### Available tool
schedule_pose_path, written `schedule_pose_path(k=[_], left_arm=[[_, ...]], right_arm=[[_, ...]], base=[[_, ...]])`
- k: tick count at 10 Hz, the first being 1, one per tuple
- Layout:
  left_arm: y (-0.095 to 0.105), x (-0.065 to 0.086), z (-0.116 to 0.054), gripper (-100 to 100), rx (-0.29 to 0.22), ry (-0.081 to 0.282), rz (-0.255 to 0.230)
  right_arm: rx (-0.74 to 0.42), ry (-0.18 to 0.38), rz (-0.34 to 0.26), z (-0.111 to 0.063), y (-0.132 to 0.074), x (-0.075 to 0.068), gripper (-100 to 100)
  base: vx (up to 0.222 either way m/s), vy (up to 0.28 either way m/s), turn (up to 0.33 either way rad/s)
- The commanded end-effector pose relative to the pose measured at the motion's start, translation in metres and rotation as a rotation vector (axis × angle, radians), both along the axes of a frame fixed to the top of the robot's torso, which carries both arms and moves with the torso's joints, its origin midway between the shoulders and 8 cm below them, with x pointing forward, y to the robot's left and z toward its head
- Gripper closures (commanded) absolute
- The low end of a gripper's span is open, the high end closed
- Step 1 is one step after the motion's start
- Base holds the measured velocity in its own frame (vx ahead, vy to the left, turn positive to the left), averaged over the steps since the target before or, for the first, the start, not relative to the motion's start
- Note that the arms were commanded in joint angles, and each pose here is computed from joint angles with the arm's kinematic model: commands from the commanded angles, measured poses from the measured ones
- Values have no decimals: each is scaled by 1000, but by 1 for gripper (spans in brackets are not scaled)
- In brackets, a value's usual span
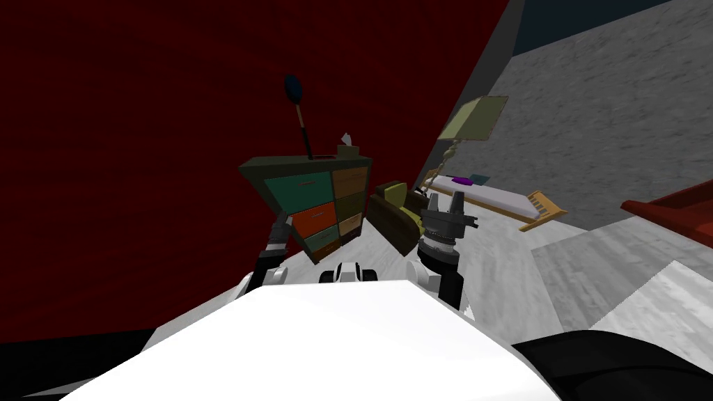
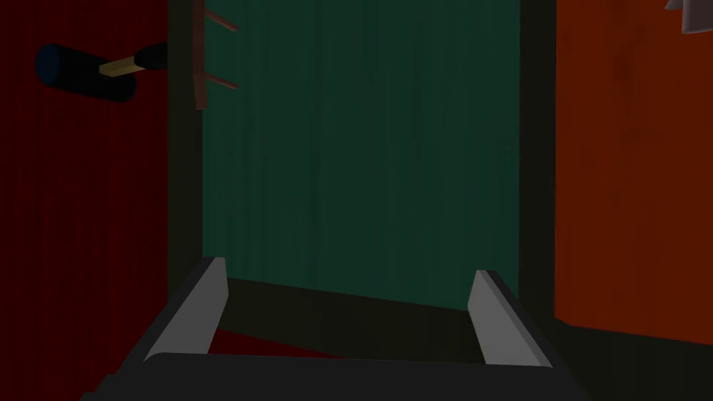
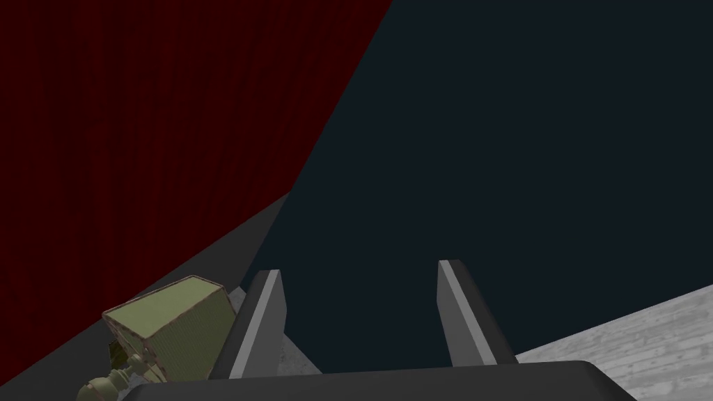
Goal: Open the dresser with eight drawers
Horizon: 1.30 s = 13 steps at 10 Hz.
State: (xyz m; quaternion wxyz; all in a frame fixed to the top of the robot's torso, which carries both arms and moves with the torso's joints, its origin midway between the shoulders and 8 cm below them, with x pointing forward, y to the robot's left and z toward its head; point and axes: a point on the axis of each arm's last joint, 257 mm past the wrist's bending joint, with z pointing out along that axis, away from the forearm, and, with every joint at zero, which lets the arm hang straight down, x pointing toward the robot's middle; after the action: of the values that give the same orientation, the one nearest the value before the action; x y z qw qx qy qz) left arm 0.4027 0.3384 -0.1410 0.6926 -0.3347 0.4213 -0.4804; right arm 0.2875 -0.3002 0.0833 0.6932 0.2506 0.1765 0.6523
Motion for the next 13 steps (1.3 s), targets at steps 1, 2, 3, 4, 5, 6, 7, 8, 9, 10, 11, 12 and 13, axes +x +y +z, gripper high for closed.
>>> schedule_pose_path(k=[1,2,3,4,5,6,7,8,9,10,11,12,13], left_arm=[[16,0,-24,-100,-22,46,33],[22,0,-34,-100,-33,64,47],[28,0,-44,-100,-44,82,62],[34,-1,-54,-100,-58,99,76],[39,-2,-64,-100,-73,117,92],[44,-3,-75,-100,-90,133,107],[47,-4,-85,-100,-109,149,122],[50,-6,-95,-100,-130,164,137],[51,-7,-105,-100,-154,177,151],[51,-9,-114,-100,-180,188,164],[49,-11,-122,-100,-208,198,176],[46,-12,-129,-100,-235,204,186],[43,-13,-135,-100,-259,208,194]], right_arm=[[0,0,0,0,0,0,0],[0,0,0,0,0,0,0],[0,0,0,0,0,0,0],[0,0,0,0,0,0,0],[0,0,0,0,0,0,0],[0,0,0,0,0,0,0],[0,0,0,0,0,0,0],[0,0,0,0,0,0,0],[0,0,0,0,0,0,0],[0,0,0,0,0,0,0],[0,0,0,0,0,0,0],[0,0,0,0,0,0,0],[0,0,0,0,0,0,0]], base=[[97,-109,64],[81,-118,59],[99,-109,65],[99,-115,80],[92,-129,73],[95,-128,66],[107,-127,53],[91,-106,65],[67,-100,50],[60,-90,44],[48,-69,42],[40,-53,29],[33,-53,21]])
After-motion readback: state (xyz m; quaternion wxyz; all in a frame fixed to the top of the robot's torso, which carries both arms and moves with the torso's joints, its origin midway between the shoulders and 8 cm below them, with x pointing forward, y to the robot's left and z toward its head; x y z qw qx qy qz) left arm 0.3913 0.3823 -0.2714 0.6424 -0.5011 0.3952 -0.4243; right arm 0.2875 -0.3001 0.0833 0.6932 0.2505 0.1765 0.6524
